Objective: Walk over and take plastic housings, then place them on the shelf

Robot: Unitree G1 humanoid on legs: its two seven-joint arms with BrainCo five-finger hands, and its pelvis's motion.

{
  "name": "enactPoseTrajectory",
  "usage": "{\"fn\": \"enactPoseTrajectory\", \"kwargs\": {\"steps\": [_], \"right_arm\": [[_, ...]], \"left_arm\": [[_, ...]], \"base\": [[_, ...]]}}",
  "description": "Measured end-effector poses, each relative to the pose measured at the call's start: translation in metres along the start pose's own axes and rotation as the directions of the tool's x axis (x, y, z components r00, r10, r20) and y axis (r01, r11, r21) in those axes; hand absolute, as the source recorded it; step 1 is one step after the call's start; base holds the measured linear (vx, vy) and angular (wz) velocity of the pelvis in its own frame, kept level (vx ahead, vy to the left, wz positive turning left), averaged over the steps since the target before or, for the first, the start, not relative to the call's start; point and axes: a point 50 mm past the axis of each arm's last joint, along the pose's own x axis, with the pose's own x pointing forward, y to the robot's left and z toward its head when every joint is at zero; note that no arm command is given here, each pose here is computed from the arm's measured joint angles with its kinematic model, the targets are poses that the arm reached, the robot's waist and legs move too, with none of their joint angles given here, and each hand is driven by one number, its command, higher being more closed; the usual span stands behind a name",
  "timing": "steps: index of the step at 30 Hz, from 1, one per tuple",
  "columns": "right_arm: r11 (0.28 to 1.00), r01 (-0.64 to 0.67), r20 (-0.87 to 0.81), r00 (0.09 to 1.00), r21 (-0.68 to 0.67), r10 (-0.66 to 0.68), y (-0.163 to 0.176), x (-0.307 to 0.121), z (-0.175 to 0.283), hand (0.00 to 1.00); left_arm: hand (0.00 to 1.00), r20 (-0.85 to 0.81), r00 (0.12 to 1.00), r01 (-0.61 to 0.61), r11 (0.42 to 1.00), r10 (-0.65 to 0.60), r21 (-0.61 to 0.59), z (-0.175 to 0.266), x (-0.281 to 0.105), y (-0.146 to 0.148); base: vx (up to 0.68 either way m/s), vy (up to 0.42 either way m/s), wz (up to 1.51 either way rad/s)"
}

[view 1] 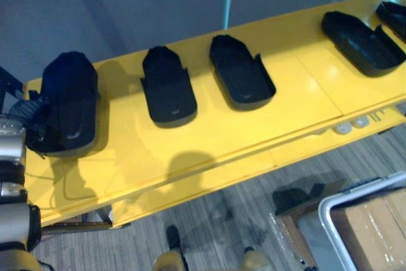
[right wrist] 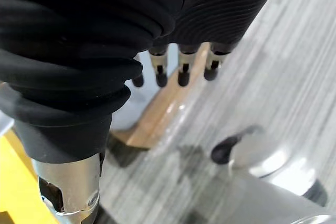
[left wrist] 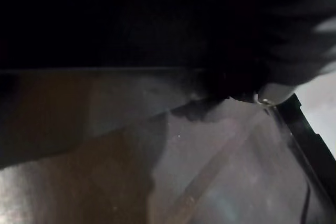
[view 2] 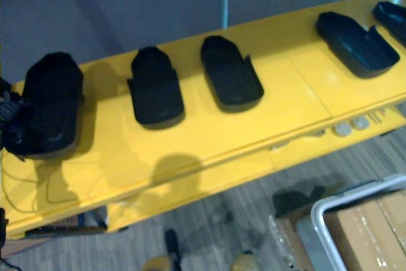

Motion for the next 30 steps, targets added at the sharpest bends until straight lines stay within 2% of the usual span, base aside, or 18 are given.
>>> {"fn": "enactPoseTrajectory", "kwargs": {"steps": [6, 12, 16, 26, 27, 30], "right_arm": [[0.999, -0.022, 0.030, 0.999, -0.040, 0.023, 0.004, 0.000, 0.007, 0.00], [0.999, -0.028, 0.037, 0.999, -0.040, 0.029, 0.007, 0.001, 0.010, 0.00], [0.998, -0.025, 0.068, 0.997, -0.051, 0.029, 0.005, 0.003, 0.024, 0.00], [0.995, -0.039, 0.106, 0.993, -0.086, 0.049, 0.008, 0.006, 0.040, 0.00], [0.994, -0.046, 0.107, 0.993, -0.096, 0.056, 0.010, 0.006, 0.041, 0.00], [0.994, -0.049, 0.114, 0.992, -0.097, 0.059, 0.011, 0.006, 0.043, 0.00]], "left_arm": [[1.00, -0.063, 0.996, -0.068, 0.997, 0.066, -0.044, -0.014, 0.005, -0.015], [1.00, -0.070, 0.994, -0.088, 0.995, 0.085, -0.044, -0.015, 0.005, -0.014], [1.00, -0.062, 0.988, -0.146, 0.989, 0.144, -0.036, -0.016, 0.005, -0.011], [1.00, 0.043, 0.972, -0.224, 0.969, 0.229, -0.100, 0.025, 0.002, 0.013], [0.00, 0.042, 0.973, -0.222, 0.970, 0.227, -0.100, 0.024, 0.002, 0.013], [0.00, 0.041, 0.972, -0.225, 0.969, 0.230, -0.099, 0.024, 0.002, 0.016]], "base": [[-0.16, 0.048, -0.04], [0.09, -0.027, 0.07], [0.03, -0.023, -0.10], [-0.06, 0.015, -0.08], [-0.03, -0.016, -0.04], [-0.01, -0.007, -0.01]]}}
